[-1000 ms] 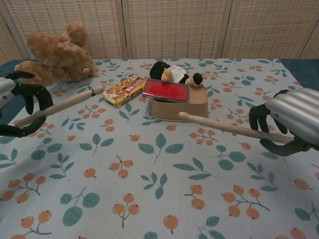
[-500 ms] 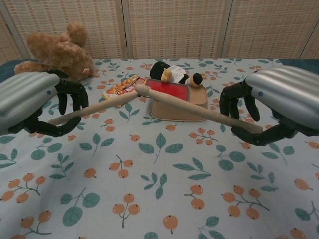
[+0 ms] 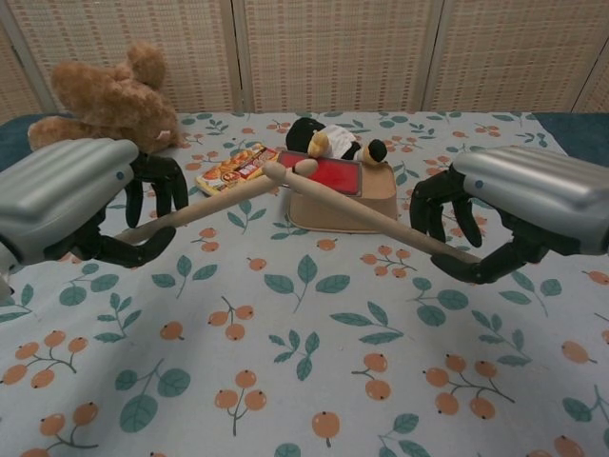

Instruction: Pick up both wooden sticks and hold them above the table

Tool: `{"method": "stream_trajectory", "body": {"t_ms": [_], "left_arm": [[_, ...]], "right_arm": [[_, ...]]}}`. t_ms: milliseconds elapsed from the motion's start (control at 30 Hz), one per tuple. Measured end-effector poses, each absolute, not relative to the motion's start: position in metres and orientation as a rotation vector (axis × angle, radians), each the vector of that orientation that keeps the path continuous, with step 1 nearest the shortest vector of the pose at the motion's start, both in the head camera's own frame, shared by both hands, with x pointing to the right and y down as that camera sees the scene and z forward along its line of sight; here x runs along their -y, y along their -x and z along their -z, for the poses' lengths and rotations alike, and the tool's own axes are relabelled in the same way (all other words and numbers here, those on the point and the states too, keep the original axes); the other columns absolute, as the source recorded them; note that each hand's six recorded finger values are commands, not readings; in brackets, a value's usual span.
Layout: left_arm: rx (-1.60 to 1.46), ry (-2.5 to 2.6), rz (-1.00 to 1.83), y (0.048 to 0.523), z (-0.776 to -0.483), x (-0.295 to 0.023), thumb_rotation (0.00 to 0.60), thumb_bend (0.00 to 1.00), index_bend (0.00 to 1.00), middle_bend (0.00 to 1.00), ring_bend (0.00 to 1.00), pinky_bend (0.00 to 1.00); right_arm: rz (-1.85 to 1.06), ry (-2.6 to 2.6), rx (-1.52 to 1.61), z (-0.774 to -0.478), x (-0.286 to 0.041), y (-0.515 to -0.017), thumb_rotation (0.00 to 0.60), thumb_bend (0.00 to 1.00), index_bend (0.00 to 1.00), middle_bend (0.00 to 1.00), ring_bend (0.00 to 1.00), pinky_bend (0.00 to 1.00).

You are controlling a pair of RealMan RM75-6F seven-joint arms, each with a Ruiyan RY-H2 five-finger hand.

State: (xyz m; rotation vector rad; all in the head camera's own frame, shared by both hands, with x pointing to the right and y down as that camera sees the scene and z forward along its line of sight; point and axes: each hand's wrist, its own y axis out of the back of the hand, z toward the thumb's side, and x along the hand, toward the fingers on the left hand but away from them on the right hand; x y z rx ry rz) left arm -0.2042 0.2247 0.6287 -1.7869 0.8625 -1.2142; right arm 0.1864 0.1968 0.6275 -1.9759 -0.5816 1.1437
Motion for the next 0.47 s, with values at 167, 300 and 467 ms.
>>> {"method": "stream_trajectory", "body": {"t_ms": [167,300,467], "left_arm": [[-0.885,1.773,1.213,0.2017,-0.6269,-0.2243,0.6,0.58,0.86,0.92,0.56,0.17],[-0.905,1.767,1.213,0.2014,-0.6251,-0.2235,0.6,0.58,0.86,0.92,0.56,0.17],[-0.905,1.763,1.212,0.2023,-0.6241,-0.2245,0.6,0.58,0.86,0.92,0.56,0.17]], "right_arm": [[-1.143,2.06,0.531,-0.6336,-0.1964,-0.1812,0.6,0.42,0.99,0.91,0.6,0.25],[-1.129,2.095,0.519,-0.6342,-0.1929,-0.1774,0.6,0.43,0.99,0.91,0.6,0.25],[-1.122,2.085,0.535,-0.6339,-0.1899,-0.1774,0.6,0.43,0.99,0.91,0.6,0.25]]}}
